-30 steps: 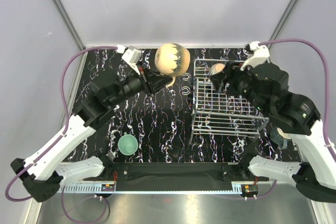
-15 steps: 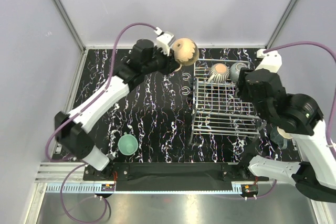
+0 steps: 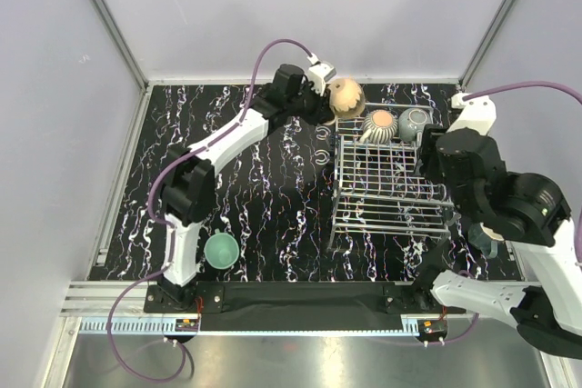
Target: Load the cups into the dish rack
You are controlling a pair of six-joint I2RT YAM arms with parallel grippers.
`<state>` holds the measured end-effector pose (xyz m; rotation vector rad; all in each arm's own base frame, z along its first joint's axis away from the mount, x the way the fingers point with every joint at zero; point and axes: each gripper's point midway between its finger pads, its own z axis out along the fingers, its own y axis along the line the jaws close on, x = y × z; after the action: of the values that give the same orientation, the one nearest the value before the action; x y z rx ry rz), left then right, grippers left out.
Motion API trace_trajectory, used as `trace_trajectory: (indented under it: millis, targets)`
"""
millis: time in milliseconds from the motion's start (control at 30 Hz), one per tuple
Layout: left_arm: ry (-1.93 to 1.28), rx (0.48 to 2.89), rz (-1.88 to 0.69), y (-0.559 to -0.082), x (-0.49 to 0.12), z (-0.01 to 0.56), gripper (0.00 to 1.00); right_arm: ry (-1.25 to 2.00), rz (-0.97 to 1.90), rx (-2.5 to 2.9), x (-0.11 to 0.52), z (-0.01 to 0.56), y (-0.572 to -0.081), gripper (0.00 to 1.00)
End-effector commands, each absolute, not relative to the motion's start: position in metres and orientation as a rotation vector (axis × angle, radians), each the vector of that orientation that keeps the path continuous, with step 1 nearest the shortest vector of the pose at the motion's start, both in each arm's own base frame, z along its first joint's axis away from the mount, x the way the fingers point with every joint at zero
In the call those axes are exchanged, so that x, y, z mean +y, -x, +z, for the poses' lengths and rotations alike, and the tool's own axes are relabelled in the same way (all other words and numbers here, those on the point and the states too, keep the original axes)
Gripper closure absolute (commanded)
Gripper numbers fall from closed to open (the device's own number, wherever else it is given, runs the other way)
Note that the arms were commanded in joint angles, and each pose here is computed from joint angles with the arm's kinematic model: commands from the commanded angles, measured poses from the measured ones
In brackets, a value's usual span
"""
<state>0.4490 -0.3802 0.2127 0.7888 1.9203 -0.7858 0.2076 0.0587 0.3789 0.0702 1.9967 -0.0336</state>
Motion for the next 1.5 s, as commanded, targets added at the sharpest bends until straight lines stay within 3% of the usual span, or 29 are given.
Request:
trace_trajectory:
  millis: [0, 733, 1267, 1467]
  targets:
    - [-0.871, 1.573, -0.943, -0.45, -0.413, 0.295, 1.0, -0.092, -0.033, 1.925, 0.051, 0.396, -0.208, 0.39]
    - [-1.219, 1.57, -1.235, -0.386, -0.477, 0.203, 1.0, -0.066, 0.033, 1.908, 0.058, 0.397, -0.207, 0.39]
    - [-1.172, 1.675, -1.096, -0.387, -0.49, 0.169, 1.0, -0.059, 0.06, 1.921, 0.063, 0.392, -0.207, 0.39]
    - [-1.191, 1.682, -1.054, -0.39, -0.486, 0.163, 0.93, -0.06, 0.064, 1.917, 0.064, 0.394, -0.207, 0.39]
